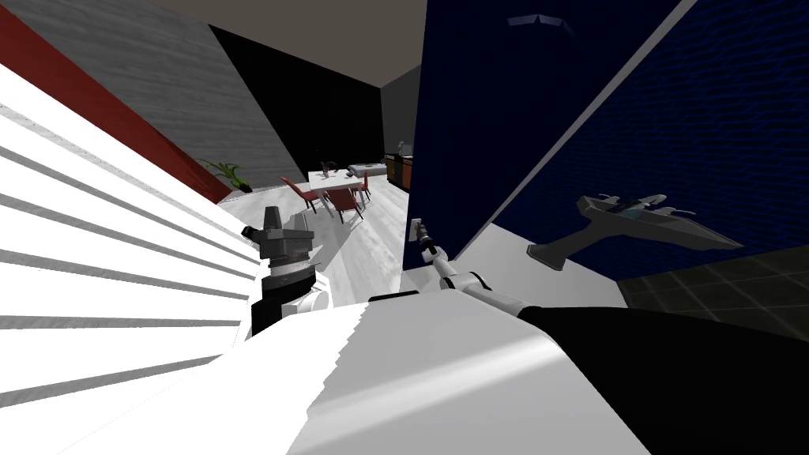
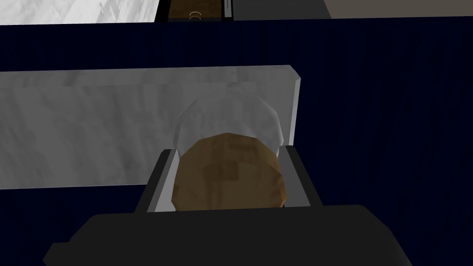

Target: Push the door open

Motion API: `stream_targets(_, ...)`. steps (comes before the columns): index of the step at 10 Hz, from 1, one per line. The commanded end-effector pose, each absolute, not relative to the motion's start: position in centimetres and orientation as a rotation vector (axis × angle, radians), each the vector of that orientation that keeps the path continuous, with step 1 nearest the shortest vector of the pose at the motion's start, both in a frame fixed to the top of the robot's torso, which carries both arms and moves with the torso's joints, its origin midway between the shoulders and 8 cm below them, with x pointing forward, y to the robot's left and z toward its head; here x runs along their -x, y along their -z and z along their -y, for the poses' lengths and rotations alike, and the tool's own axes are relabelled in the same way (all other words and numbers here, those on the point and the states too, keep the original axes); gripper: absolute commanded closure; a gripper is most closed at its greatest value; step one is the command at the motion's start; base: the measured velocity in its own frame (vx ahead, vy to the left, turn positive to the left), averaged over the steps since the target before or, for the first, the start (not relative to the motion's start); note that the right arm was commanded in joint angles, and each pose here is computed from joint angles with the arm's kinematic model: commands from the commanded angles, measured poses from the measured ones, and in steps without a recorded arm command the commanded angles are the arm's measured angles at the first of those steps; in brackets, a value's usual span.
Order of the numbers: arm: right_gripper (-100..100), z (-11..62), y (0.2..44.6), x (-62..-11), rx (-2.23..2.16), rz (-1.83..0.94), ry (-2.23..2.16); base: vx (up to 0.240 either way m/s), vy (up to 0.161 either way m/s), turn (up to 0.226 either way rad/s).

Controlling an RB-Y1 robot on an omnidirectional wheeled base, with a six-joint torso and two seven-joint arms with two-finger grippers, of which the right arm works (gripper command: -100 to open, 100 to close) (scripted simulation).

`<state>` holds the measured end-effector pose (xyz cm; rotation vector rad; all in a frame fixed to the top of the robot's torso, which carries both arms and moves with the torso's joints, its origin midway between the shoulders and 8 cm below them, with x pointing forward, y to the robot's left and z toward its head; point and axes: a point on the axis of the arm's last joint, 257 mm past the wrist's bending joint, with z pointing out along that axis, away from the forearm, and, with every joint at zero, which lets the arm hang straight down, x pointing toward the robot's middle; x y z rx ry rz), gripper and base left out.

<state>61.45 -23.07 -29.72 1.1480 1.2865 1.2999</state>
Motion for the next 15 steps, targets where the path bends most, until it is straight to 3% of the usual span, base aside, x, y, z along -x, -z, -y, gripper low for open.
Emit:
stream_targets(1, 100, 24.6, 29.1, -62.0, -1.156, -1.255, -1.273, 0.157, 0.132, -0.077)
stream_targets(8, 100, 27.5, 29.6, -62.0, -1.215, -1.197, -1.198, 0.16, 0.121, -0.06)
stream_targets(15, 100, 31.3, 29.7, -61.5, -1.249, -1.148, -1.146, 0.169, 0.068, -0.047)
